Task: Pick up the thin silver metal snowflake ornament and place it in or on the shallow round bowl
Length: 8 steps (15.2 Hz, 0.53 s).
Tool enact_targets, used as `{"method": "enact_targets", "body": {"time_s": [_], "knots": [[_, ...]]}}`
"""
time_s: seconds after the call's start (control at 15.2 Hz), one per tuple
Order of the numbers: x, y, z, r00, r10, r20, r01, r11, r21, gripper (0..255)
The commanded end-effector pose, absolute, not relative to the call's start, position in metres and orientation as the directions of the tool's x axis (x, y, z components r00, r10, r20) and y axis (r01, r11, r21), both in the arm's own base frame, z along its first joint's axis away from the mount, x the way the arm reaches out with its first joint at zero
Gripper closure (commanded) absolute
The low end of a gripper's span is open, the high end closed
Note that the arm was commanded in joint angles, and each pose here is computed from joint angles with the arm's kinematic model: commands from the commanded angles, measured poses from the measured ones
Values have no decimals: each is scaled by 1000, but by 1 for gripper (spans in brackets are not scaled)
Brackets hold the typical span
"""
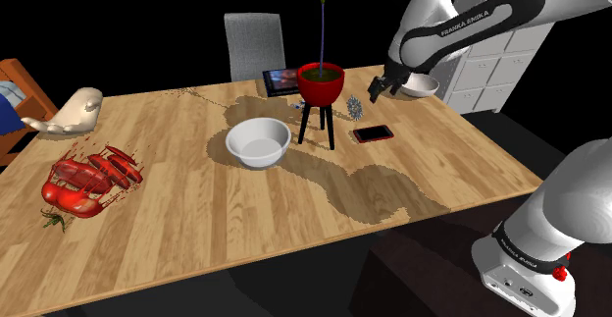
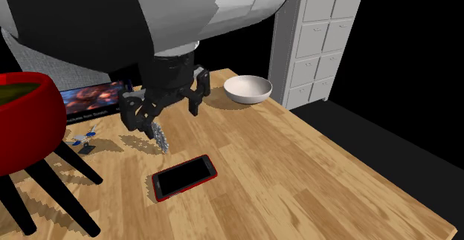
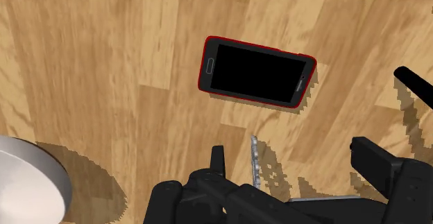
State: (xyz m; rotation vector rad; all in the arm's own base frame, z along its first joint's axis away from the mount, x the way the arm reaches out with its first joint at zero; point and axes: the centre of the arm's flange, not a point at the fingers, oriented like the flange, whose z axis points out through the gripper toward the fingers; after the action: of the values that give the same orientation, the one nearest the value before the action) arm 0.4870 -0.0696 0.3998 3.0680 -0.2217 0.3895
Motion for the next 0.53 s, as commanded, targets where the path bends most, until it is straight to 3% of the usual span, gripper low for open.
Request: {"method": "enact_targets", "body": {"time_s": [0.0, 0.46], "knots": [[506, -79, 385, 952, -137, 274, -147, -989, 13, 0], [576, -100, 340, 929, -142, 341, -143, -989, -22, 0]]}}
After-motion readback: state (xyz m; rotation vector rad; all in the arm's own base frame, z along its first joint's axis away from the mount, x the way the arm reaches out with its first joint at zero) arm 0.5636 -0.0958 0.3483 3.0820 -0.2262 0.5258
